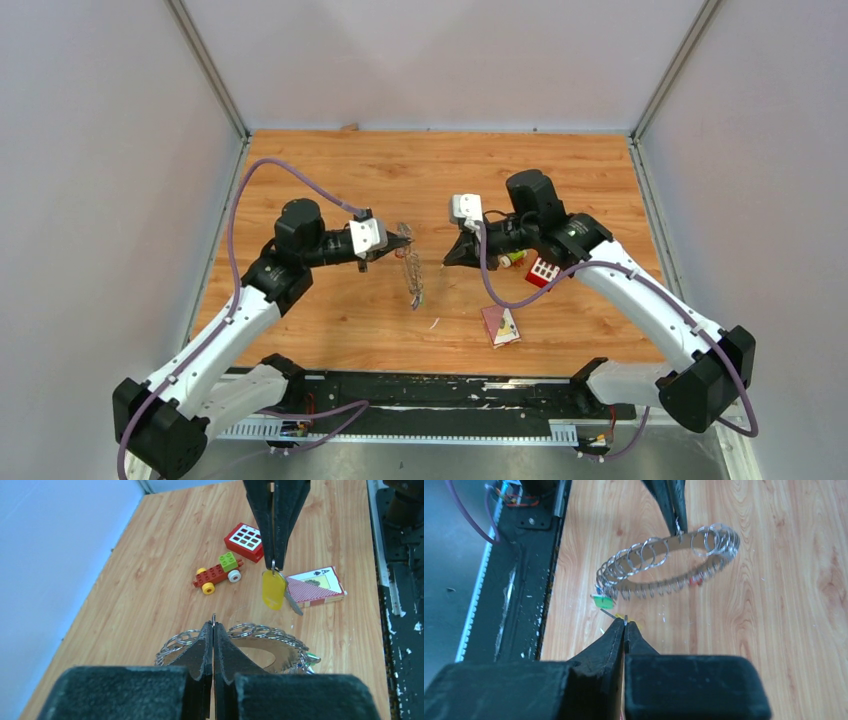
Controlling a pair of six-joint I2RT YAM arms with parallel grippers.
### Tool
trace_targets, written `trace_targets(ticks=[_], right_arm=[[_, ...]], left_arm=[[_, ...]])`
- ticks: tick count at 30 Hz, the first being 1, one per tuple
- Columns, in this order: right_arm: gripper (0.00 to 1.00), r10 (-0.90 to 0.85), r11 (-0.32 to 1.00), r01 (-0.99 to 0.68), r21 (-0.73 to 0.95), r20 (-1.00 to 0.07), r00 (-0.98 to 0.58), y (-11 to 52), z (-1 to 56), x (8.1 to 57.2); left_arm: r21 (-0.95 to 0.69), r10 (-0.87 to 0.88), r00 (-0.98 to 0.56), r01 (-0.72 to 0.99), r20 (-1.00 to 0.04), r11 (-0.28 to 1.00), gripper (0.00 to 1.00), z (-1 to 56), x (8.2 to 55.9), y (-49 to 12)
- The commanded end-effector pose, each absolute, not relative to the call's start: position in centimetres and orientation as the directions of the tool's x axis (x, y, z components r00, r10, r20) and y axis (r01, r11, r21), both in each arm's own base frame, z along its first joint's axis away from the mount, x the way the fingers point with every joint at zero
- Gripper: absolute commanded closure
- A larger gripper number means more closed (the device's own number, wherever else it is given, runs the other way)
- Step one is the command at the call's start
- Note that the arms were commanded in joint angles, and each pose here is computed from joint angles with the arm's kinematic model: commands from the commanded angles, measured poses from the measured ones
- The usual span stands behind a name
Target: Put the keys on the keyring
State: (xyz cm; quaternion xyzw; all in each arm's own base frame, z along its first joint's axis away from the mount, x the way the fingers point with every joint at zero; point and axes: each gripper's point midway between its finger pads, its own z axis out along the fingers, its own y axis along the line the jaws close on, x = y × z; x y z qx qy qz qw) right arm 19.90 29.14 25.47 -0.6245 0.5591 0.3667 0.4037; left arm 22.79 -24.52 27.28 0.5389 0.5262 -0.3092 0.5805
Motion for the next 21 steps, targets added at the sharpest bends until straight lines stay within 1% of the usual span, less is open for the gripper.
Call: trace_targets(ticks=[1,4,9,21], right_arm=[[1.0,-0.277,-0.08,-0.995,-0.052,-0.958,0.073,30.1,28.3,18.6],[1.0,-0.258,-0.055,-0.998,-0.029,-0.965,0.042,30.4,28.6,18.9],[1.0,-0.231,-0.038,-0.999,0.034,-0.973,-0.025,31.0,28.9,19.2],[1.0,-0.267,-0.008,-0.991,0.132,-0.956,-0.125,32.4,27.3,21.0]], left_arm=[[0.469,0.216,0.431,0.865,-0.876,0.176,1.0,29.5,22.8,-25.4],[0.478,0.212,0.444,0.865,-0.87,0.153,1.0,29.3,22.4,-26.0],[0.47,0.206,0.437,0.869,-0.876,0.156,1.0,29.0,22.3,-26.4],[0.544,0.236,0.508,0.831,-0.828,0.12,1.0,27.9,21.4,-26.2]])
